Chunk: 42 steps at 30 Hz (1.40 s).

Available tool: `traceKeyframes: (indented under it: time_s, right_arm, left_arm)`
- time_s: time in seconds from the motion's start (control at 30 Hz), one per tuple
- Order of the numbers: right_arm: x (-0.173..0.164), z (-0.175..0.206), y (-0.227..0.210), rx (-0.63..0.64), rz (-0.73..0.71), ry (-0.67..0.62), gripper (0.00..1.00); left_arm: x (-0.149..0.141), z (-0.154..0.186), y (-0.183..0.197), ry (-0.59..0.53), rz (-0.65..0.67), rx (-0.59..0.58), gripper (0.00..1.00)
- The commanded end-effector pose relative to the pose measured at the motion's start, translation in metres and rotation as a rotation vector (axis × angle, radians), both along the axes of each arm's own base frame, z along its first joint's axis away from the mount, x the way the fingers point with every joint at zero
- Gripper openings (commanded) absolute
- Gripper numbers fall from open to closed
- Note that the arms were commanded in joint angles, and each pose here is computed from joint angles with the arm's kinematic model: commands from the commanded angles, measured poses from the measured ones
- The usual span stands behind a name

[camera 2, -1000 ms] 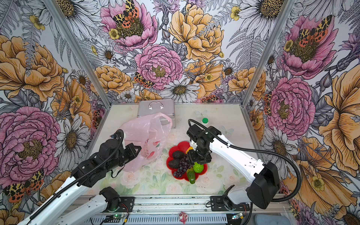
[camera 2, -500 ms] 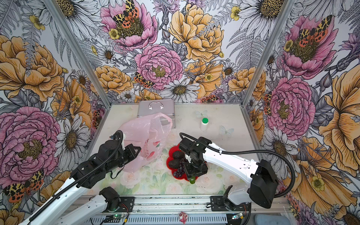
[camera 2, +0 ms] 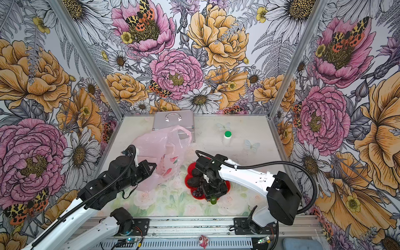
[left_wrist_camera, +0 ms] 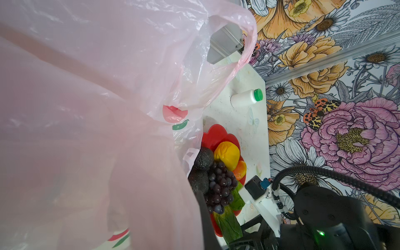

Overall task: Place the fruits into the plastic bag
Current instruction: Pick up the fruit from the plate.

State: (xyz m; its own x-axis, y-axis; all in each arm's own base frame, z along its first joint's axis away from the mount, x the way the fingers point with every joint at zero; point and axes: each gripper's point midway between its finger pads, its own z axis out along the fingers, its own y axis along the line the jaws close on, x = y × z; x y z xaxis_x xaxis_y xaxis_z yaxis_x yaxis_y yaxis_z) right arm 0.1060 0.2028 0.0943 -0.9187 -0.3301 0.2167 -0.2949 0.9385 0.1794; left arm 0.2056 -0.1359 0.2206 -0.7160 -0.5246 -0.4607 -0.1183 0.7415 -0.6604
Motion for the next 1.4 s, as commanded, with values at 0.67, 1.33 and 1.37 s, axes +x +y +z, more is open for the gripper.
traceKeyframes:
  time_s: [0.67,1.33,1.37]
  right_arm:
    - [-0.011,0.022,0.000,0.091,-0.055,-0.022,0.22]
    - [0.046,0.124,0.037,0.440,0.024,-0.249,0.22]
    - [0.051,0.126,0.043,0.454,0.039,-0.250,0.22]
  left_arm:
    - [-0.003,-0.005,-0.001,0.016,0.006,-0.027,0.00]
    - [0.000,0.004,-0.005,0.003,-0.017,-0.019,0.00]
    - [0.000,0.004,-0.005,0.002,-0.018,-0.020,0.00]
